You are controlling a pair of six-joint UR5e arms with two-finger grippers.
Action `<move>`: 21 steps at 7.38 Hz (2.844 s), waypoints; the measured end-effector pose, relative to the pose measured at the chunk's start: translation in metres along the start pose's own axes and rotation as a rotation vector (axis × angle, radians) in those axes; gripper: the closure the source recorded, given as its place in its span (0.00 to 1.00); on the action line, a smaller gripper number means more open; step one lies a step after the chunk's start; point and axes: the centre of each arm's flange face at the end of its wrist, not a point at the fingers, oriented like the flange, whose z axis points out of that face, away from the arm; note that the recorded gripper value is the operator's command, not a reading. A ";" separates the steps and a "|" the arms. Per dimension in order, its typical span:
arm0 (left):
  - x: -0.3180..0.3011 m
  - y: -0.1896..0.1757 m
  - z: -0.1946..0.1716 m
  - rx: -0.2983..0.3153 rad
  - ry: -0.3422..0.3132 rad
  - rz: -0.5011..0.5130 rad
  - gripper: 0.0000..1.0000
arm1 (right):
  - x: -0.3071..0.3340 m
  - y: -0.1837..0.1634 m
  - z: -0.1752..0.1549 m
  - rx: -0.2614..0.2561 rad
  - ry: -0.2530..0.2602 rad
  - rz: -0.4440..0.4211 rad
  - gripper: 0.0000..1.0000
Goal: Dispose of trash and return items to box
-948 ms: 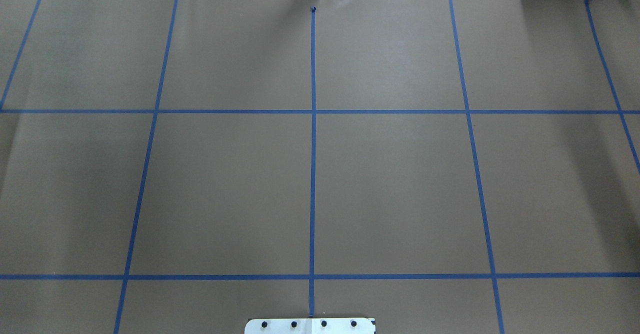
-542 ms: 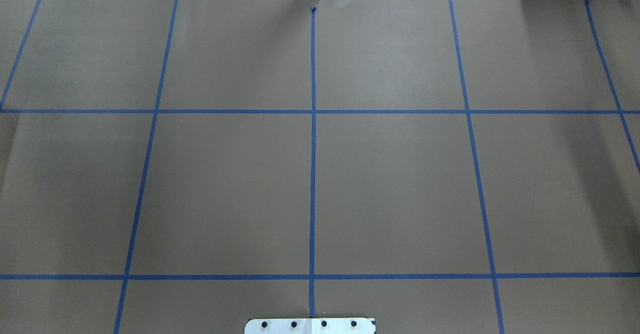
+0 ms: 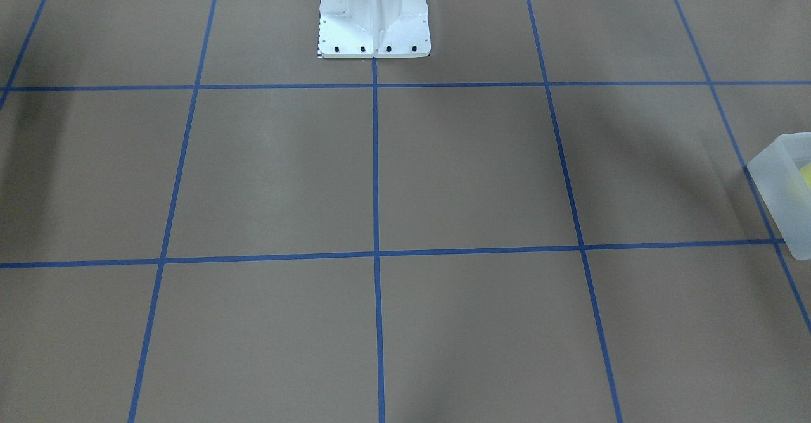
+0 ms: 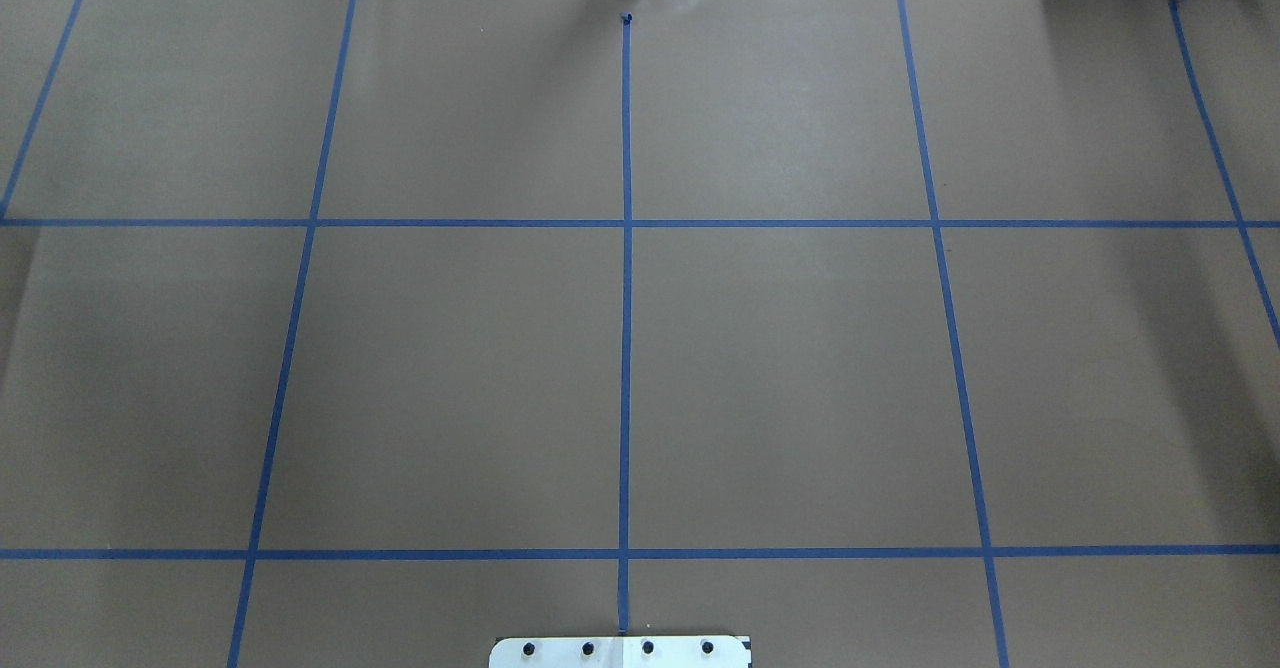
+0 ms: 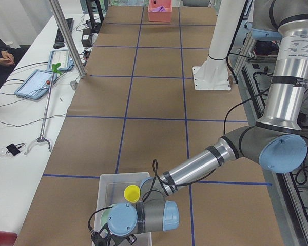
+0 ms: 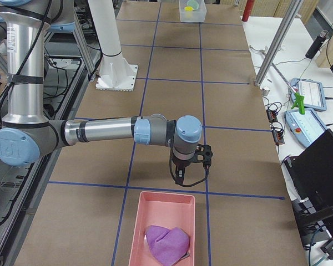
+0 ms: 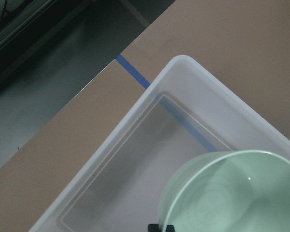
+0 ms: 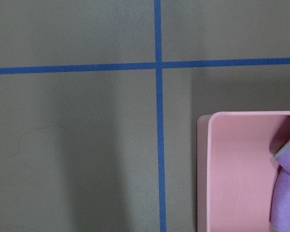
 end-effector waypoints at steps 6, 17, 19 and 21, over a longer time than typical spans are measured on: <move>0.059 0.017 -0.058 0.217 0.084 0.294 0.01 | -0.003 -0.007 -0.005 0.052 0.000 -0.056 0.00; 0.280 0.158 -0.051 0.023 0.072 0.762 0.01 | 0.041 0.017 0.001 0.051 -0.012 0.037 0.00; 0.260 0.155 -0.070 0.031 0.000 0.845 0.01 | 0.041 0.018 0.001 0.050 -0.015 0.042 0.00; 0.230 0.143 -0.086 0.055 -0.024 0.874 0.01 | 0.042 0.018 0.001 0.049 -0.017 0.045 0.00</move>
